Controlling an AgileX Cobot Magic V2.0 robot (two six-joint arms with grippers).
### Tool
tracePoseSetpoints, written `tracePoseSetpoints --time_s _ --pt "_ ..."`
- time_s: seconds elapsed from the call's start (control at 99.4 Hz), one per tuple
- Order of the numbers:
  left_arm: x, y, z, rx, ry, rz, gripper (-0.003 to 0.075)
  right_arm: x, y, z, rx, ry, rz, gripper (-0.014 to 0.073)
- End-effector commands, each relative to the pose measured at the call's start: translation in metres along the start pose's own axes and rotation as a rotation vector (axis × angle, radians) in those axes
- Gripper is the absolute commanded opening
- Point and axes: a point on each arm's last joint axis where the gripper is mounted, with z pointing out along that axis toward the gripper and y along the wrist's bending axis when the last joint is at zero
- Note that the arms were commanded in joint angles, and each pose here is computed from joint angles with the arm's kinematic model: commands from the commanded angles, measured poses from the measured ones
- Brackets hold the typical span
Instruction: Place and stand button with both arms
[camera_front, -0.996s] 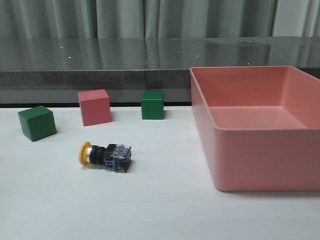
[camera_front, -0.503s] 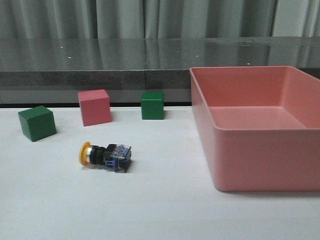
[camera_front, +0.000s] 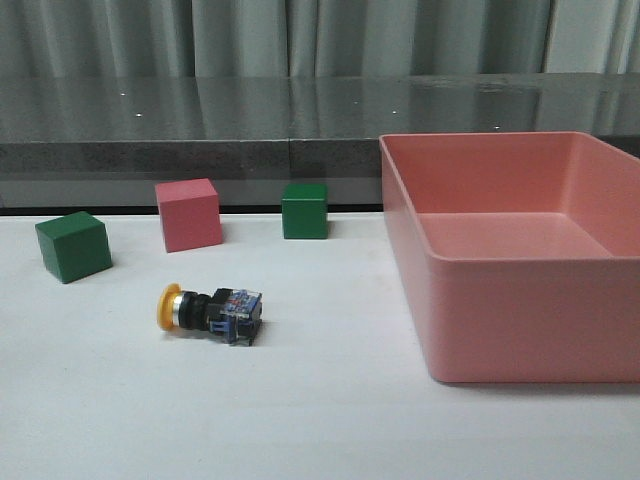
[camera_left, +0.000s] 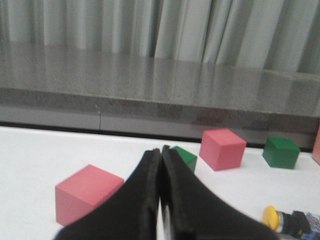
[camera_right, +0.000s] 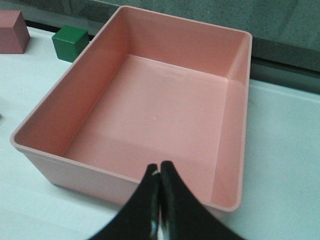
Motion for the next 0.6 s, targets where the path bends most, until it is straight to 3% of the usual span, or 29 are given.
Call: tracePoseSetpoints --time_s 0.0,0.131,0.302,0.352,0.483,0.594 --pt "-0.029 -0.004 -0.004 0.015 -0.032 -0.027 -0.0018 -0.015 -0.004 -0.004 0.032 -0.102 0.014 -0.0061" --pt "-0.064 -0.01 0.001 0.034 0.078 -0.019 0.0038 -0.015 -0.004 -0.004 0.032 -0.103 0.014 -0.0061" --pt "-0.106 -0.016 0.024 0.053 0.218 0.045 0.0307 -0.015 -0.004 -0.004 0.032 -0.103 0.015 -0.0061" --pt "-0.114 -0.017 0.036 0.052 0.251 0.043 0.0351 -0.015 -0.004 -0.004 0.032 -0.103 0.015 -0.0061" --pt "-0.125 -0.019 0.067 0.055 0.325 0.007 0.0366 -0.015 -0.003 -0.004 0.029 -0.105 0.023 -0.0061" --pt "-0.119 -0.02 0.095 0.069 0.47 -0.032 0.0366 -0.015 -0.003 -0.004 0.023 -0.107 0.037 -0.0061"
